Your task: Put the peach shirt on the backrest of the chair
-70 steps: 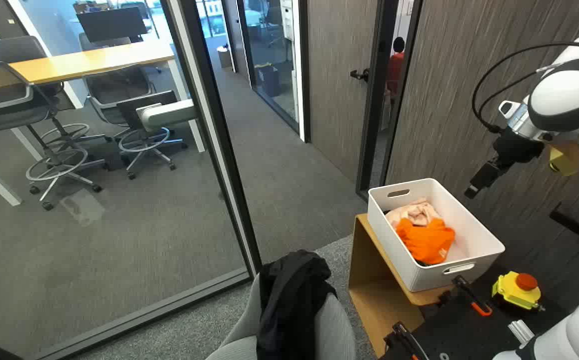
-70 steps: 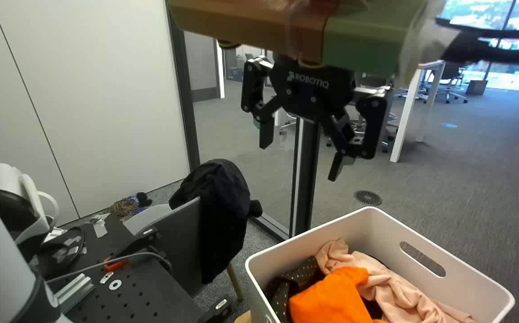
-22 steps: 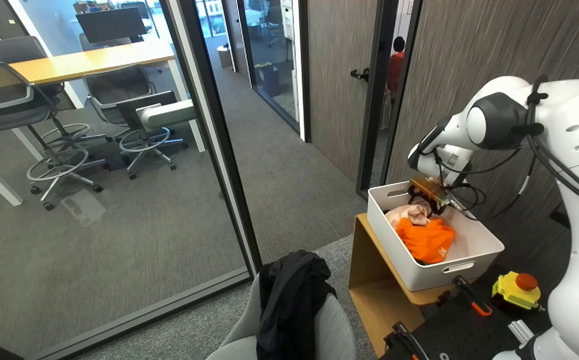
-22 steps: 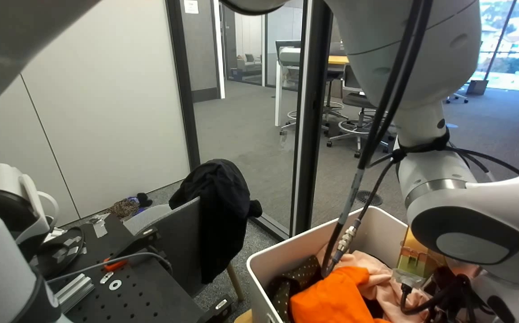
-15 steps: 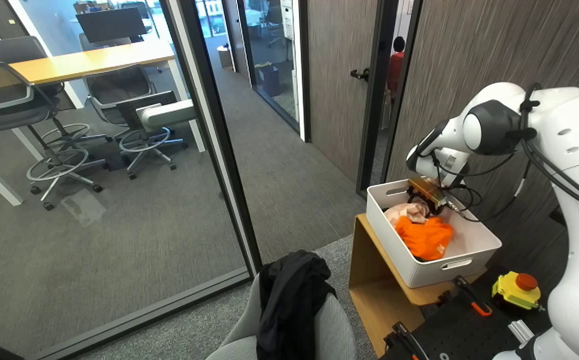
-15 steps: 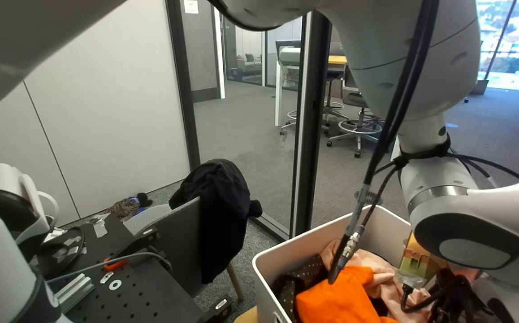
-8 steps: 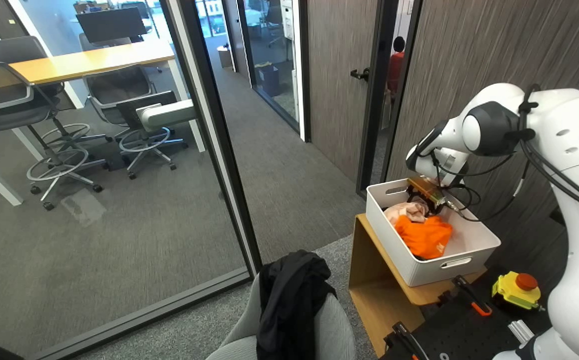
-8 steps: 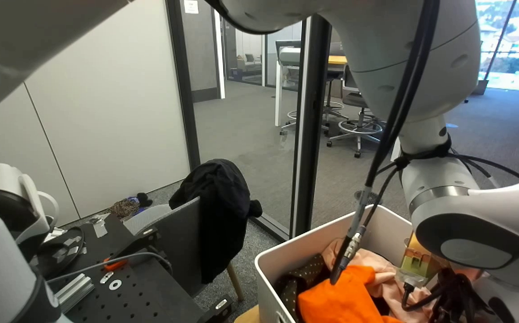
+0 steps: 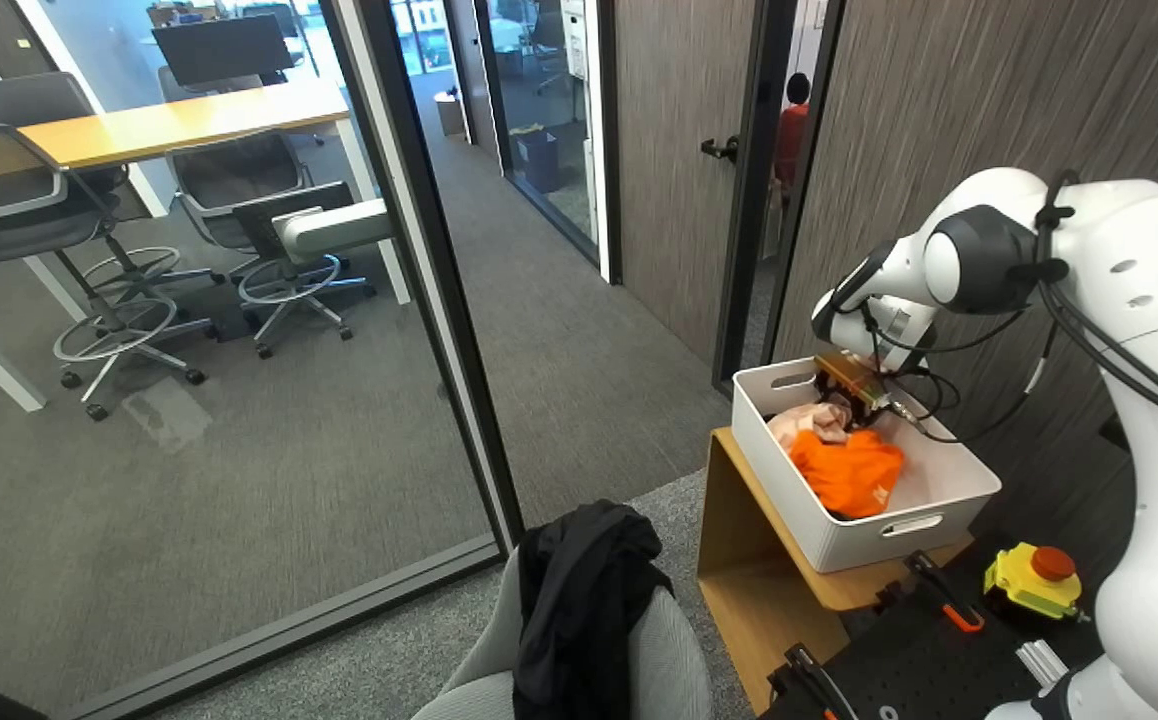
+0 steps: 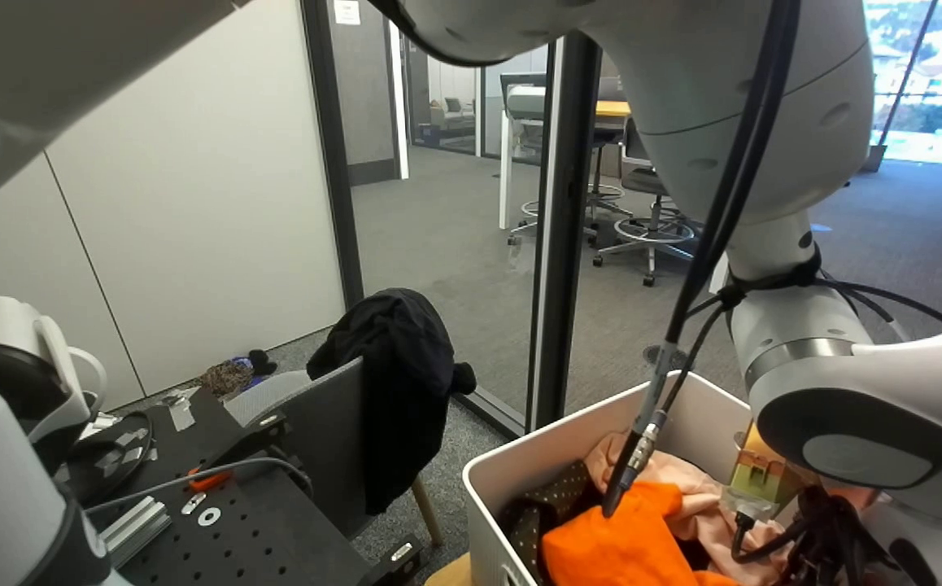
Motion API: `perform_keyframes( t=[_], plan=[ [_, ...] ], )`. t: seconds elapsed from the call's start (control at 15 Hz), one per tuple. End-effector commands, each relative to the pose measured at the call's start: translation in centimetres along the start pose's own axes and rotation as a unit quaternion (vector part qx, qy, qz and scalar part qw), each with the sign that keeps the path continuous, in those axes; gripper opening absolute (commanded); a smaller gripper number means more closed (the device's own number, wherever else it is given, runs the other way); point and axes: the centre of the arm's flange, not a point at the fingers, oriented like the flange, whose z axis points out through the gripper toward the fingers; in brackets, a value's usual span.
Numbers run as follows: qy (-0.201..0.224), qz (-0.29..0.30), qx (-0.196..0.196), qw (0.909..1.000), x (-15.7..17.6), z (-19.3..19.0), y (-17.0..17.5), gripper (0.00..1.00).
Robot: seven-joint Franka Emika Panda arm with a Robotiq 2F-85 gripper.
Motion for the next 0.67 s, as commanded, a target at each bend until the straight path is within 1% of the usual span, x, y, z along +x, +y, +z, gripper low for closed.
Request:
perform_keyframes(
  t=[0.0,0.27,0.4,0.53,0.6],
  plan=[
    [0.003,0.01,0.014,0.9998,0.61,0.21,-0.77,0.46],
    [0.003,0.008,0.013,0.9999,0.61,0.25,-0.74,0.16],
    [0.003,0.007,0.013,0.9999,0.59,0.26,-0.73,0.12],
    [0.0,0.001,0.014,0.9999,0.48,0.27,-0.72,0.1],
    [-0.003,-0.006,0.018,0.9998,0.27,0.18,-0.75,0.14]
  ],
)
